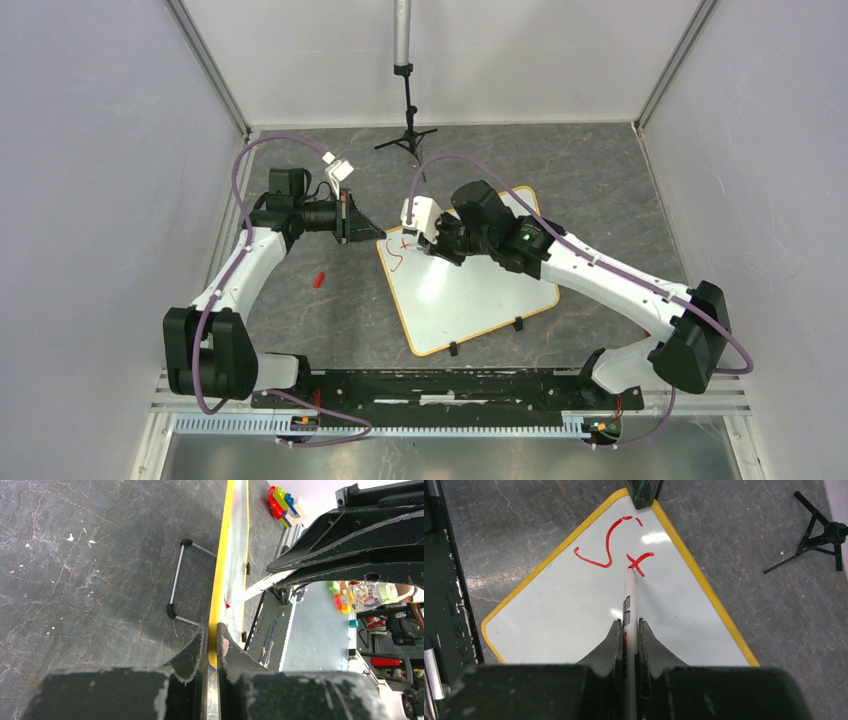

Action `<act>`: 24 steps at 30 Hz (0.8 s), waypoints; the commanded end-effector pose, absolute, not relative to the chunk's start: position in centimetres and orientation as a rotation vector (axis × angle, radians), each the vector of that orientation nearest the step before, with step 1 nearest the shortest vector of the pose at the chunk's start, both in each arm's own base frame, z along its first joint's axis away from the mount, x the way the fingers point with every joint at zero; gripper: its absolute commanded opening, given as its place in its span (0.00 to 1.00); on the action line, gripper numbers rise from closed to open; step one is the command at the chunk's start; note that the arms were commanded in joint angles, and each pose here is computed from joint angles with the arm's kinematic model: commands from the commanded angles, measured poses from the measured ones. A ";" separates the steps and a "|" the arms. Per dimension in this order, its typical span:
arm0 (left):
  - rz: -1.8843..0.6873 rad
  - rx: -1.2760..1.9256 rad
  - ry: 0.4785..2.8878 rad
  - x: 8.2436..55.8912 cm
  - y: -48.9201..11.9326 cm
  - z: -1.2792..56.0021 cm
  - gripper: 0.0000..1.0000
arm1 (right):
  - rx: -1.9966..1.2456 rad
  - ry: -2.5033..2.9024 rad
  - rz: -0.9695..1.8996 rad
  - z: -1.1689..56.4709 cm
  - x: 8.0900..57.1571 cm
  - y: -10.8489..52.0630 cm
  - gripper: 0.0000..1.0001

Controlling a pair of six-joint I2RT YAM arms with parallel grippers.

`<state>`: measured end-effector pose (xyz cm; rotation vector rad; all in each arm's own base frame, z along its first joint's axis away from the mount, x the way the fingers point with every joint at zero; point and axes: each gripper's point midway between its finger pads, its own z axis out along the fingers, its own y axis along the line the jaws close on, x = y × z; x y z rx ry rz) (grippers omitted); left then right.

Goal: Write a sentence on the whiteboard

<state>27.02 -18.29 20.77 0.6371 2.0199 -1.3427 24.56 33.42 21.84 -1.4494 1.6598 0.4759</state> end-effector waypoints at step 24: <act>-1.353 0.631 2.003 26.9 -18.4 21.3 0.02 | -1.426 1.630 0.466 23.9 24.0 32.1 0.00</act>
